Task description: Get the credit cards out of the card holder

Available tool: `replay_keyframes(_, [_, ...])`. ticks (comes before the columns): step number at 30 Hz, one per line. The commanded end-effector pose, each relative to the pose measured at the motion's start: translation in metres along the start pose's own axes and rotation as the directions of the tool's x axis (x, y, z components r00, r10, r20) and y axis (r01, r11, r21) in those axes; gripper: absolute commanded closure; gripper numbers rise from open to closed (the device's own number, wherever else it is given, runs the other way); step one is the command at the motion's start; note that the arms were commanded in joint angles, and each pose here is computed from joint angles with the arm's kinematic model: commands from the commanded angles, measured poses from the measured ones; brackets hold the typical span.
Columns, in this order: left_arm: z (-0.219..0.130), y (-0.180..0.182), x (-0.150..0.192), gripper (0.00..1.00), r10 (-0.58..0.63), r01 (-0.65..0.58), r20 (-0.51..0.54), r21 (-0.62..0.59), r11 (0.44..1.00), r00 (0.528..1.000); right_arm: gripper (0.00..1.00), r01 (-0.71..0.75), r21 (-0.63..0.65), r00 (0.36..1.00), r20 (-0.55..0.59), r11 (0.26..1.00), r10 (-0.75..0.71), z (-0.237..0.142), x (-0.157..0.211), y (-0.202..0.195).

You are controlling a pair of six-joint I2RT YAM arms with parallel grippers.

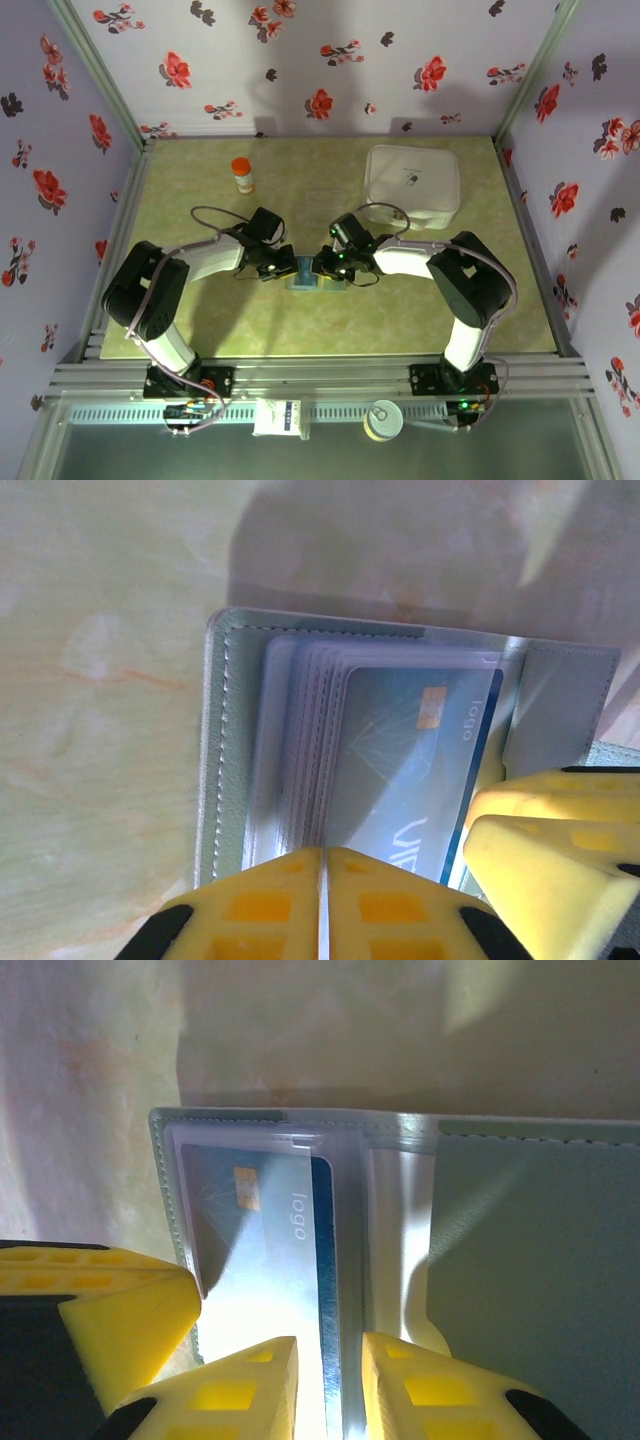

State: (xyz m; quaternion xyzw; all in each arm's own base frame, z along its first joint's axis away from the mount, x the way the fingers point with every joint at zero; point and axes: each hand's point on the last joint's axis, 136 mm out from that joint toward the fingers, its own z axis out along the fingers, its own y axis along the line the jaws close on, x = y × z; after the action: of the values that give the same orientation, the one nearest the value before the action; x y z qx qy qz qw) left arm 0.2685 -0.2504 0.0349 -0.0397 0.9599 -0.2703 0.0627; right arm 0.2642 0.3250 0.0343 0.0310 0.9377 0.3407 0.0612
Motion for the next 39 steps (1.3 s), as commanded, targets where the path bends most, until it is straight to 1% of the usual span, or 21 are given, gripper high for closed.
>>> replay_keyframes(1, [-0.015, -0.004, -0.009, 0.90, 0.017, -0.016, 0.043, -0.011, 1.000, 0.999, 0.74, 0.026, -0.027, 0.999, 0.036, 0.999, -0.025, -0.008, -0.007, 0.007])
replay_keyframes(8, [-0.005, 0.002, -0.007, 0.92, 0.018, -0.018, 0.016, -0.021, 1.000, 1.000, 0.72, 0.022, -0.080, 0.999, 0.028, 0.997, -0.020, -0.006, -0.006, 0.015])
replay_keyframes(14, [0.002, 0.000, -0.004, 0.92, 0.016, -0.016, 0.002, 0.009, 1.000, 1.000, 0.72, 0.010, -0.073, 1.000, 0.022, 0.997, -0.008, -0.003, -0.005, 0.012])
replay_keyframes(18, [0.006, 0.006, -0.003, 0.93, 0.005, -0.005, -0.010, -0.006, 1.000, 1.000, 0.72, 0.006, -0.071, 1.000, 0.013, 0.997, -0.005, -0.001, -0.004, 0.010])
replay_keyframes(22, [0.010, 0.012, 0.001, 0.94, -0.008, 0.007, -0.027, -0.023, 1.000, 1.000, 0.73, 0.002, -0.076, 1.000, 0.007, 0.997, -0.002, 0.001, -0.003, 0.010])
replay_keyframes(26, [0.011, 0.015, 0.002, 0.95, -0.014, 0.013, -0.033, -0.031, 0.999, 0.999, 0.77, 0.000, -0.074, 1.000, 0.004, 0.997, 0.000, 0.003, -0.002, 0.008])
replay_keyframes(34, [0.009, 0.017, 0.003, 0.95, -0.019, 0.018, -0.031, -0.037, 0.999, 0.999, 0.77, -0.021, -0.001, 1.000, -0.014, 1.000, 0.021, 0.009, 0.002, -0.009])
replay_keyframes(39, [0.008, 0.018, 0.004, 0.95, -0.022, 0.020, -0.031, -0.038, 0.999, 0.999, 0.77, -0.013, 0.051, 1.000, -0.006, 0.999, 0.013, 0.005, 0.001, -0.016])
